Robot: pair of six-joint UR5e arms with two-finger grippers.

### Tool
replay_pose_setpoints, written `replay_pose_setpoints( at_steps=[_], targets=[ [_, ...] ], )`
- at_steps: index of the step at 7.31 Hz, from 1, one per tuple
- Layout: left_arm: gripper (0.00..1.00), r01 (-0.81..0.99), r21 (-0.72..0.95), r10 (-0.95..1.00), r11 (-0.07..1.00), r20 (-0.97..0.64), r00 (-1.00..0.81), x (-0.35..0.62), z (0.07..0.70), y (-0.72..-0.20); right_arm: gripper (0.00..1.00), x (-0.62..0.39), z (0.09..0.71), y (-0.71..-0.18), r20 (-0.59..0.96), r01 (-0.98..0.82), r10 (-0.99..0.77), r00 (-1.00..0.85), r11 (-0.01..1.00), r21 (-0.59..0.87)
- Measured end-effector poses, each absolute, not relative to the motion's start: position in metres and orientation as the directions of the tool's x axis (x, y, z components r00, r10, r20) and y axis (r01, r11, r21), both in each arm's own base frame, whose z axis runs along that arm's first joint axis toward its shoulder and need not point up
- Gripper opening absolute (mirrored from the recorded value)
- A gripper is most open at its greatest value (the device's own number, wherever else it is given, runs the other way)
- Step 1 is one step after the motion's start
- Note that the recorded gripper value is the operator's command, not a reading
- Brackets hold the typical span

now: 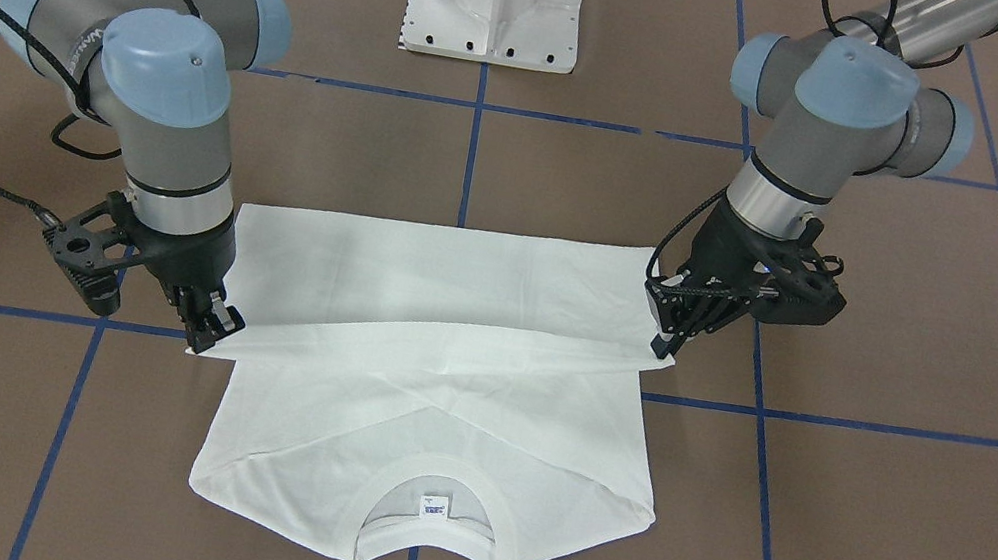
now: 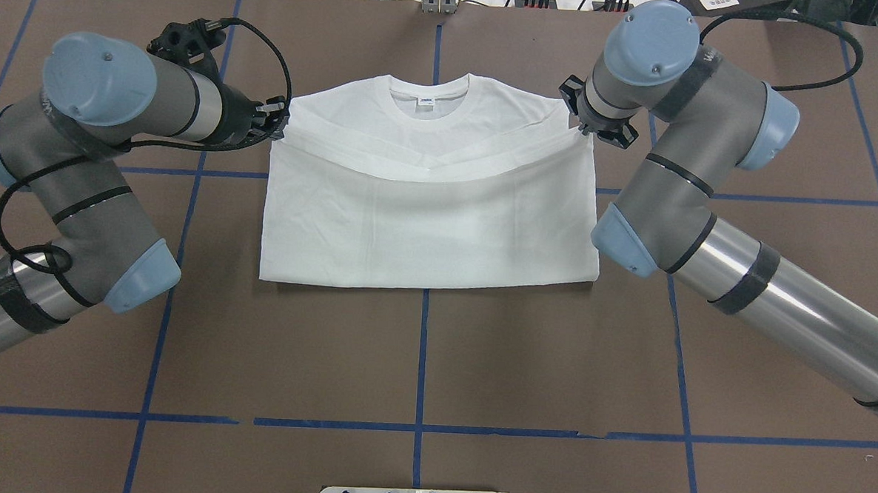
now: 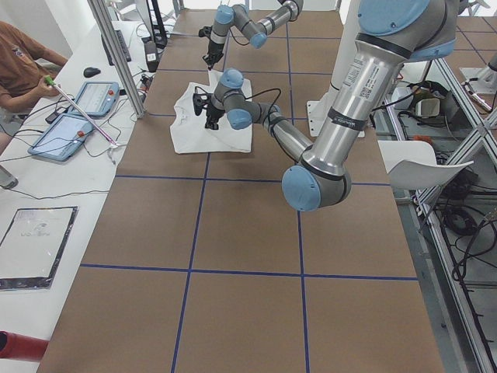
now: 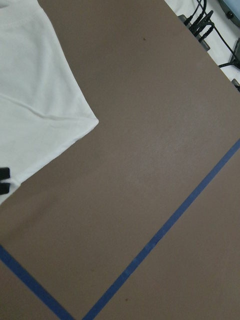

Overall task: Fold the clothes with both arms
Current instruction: 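Fold the hem up toward the collar with both grippers, then release the hem at the collar and raise both grippers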

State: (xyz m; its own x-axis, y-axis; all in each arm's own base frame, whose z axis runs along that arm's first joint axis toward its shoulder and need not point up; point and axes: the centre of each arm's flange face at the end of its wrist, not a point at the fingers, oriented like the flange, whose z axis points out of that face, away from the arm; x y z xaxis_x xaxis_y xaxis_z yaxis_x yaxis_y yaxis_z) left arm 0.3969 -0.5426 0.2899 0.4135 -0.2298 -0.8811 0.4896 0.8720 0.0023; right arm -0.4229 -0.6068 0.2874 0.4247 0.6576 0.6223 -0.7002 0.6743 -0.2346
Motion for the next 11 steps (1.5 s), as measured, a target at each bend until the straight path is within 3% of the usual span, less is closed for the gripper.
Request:
replay_pose_setpoints(
  at_steps=[5, 11],
  targets=[
    [0.0, 0.535, 0.024, -0.241, 0.845, -0.875, 0.419, 0.423, 0.334, -0.597, 0.0, -0.44, 0.326, -0.671, 0.599, -0.715, 0.668, 0.442, 0.666, -0.215],
    [0.0, 0.56, 0.036, -0.248, 0.828, -0.872, 0.422, 0.435, 0.352, -0.622, 0.0, -0.451, 0.336, -0.689, 0.577, -0.719, 0.679, 0.455, 0.662, -0.211]
  ],
)
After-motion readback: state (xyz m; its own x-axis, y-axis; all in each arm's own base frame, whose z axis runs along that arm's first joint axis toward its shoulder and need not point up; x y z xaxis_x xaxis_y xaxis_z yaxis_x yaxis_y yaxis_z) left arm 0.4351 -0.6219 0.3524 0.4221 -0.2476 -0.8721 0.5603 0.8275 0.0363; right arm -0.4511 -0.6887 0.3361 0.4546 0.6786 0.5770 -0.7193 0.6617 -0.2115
